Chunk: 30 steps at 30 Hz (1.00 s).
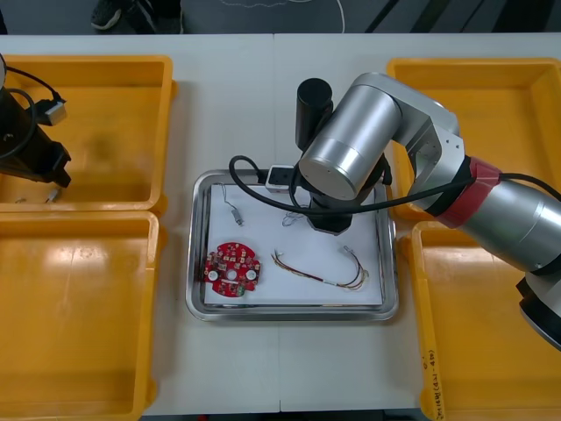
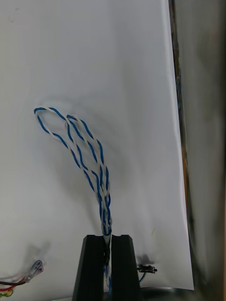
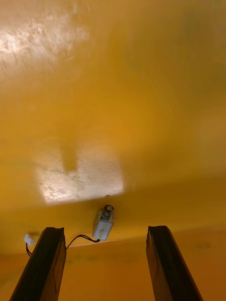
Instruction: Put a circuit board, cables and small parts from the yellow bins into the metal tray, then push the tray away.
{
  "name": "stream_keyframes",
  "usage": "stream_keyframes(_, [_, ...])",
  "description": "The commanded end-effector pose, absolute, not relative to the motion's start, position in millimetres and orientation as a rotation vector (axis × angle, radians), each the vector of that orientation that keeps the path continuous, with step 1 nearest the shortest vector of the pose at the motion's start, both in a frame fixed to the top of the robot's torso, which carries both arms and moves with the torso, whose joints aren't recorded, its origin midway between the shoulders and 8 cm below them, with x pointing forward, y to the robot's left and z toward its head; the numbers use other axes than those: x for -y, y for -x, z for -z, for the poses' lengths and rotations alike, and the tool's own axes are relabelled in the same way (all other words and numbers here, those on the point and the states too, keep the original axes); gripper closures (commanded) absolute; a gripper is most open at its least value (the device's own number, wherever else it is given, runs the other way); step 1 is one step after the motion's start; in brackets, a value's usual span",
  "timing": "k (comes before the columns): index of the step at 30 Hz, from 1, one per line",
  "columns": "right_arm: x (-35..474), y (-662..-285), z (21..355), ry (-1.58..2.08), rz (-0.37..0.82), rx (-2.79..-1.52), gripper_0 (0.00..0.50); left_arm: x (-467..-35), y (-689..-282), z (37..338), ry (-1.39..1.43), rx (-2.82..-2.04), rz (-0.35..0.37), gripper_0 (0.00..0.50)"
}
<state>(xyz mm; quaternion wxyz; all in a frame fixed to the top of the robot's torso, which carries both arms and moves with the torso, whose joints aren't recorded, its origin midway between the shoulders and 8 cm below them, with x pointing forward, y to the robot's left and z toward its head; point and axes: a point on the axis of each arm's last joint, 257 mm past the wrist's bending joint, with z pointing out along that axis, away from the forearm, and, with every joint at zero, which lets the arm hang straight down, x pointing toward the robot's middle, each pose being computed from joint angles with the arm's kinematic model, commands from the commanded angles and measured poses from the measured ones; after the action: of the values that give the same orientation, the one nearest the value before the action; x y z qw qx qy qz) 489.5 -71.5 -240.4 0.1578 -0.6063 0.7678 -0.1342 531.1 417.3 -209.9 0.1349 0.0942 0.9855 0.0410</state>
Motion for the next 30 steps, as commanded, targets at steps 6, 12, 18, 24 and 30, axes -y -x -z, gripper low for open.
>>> stream_keyframes(6, [58.8, -502.3, 219.6, 1.741, 0.440, -2.117, 0.002, -434.0, -541.7, 187.6, -0.228, -2.818, -0.152, 0.000])
stream_keyframes(12, [63.3, -501.7, 212.0, 1.735, 0.454, -2.120, 0.000, -434.6, -545.0, 192.6, -0.226, -2.809, -0.143, 0.000])
stream_keyframes(18, [61.3, -496.8, 203.9, 1.740, 0.426, -2.113, 0.000, -436.6, -546.8, 200.0, -0.213, -2.808, -0.133, 0.000])
stream_keyframes(24, [68.6, -490.2, 182.8, 1.716, 0.386, -2.135, 0.000, -437.2, -547.0, 206.0, -0.211, -2.812, -0.131, 0.000])
stream_keyframes(30, [88.3, -487.1, 150.5, 1.642, 0.321, -2.188, 0.000, -434.1, -548.3, 211.9, -0.216, -2.814, -0.128, 0.000])
